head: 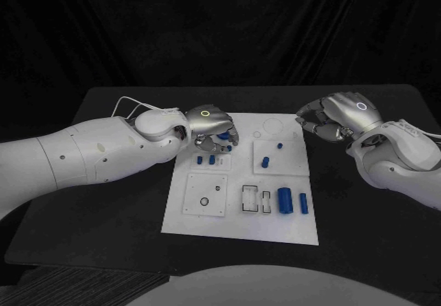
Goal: Assemble the parts on the task board
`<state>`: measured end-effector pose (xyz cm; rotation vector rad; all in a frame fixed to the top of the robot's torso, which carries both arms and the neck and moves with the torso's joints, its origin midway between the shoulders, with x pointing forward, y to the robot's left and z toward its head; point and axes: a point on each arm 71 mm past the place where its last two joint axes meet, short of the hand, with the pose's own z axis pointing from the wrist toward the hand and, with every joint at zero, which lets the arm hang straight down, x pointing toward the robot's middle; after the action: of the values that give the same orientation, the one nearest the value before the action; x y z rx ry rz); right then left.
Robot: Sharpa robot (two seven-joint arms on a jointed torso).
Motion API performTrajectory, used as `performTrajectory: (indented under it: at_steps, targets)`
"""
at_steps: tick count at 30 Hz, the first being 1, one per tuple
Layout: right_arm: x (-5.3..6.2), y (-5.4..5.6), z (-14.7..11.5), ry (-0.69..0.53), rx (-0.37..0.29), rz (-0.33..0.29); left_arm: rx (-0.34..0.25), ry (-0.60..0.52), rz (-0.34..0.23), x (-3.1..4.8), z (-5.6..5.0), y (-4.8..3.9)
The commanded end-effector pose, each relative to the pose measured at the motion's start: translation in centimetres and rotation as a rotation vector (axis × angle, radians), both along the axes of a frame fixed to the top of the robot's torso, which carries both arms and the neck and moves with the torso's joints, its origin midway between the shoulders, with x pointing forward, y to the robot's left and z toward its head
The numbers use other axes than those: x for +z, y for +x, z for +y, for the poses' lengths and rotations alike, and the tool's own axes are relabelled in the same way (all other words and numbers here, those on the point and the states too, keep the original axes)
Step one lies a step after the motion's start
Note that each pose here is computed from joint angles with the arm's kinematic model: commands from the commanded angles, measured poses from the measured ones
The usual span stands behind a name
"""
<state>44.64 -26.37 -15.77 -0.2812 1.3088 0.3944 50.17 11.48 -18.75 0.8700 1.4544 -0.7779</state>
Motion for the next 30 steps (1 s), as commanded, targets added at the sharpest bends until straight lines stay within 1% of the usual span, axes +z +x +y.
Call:
performTrajectory:
  at_steps: [1,13,21,30]
  targets:
    - [-0.05,-0.1,0.0,0.001,0.001,-0.002,0.003,0.006,0.0,-0.14,-0.14,0.12]
    - [-0.12,-0.1,-0.11,-0.006,-0.006,0.008,0.015,0.018,0.004,-0.39,-0.35,0.64]
    - [-0.25,-0.08,-0.06,-0.008,-0.005,0.011,0.021,0.021,0.009,-0.59,-0.45,0.67]
    - [-0.51,-0.07,-0.01,-0.01,-0.004,0.017,0.02,0.036,0.028,-0.97,-0.59,0.6]
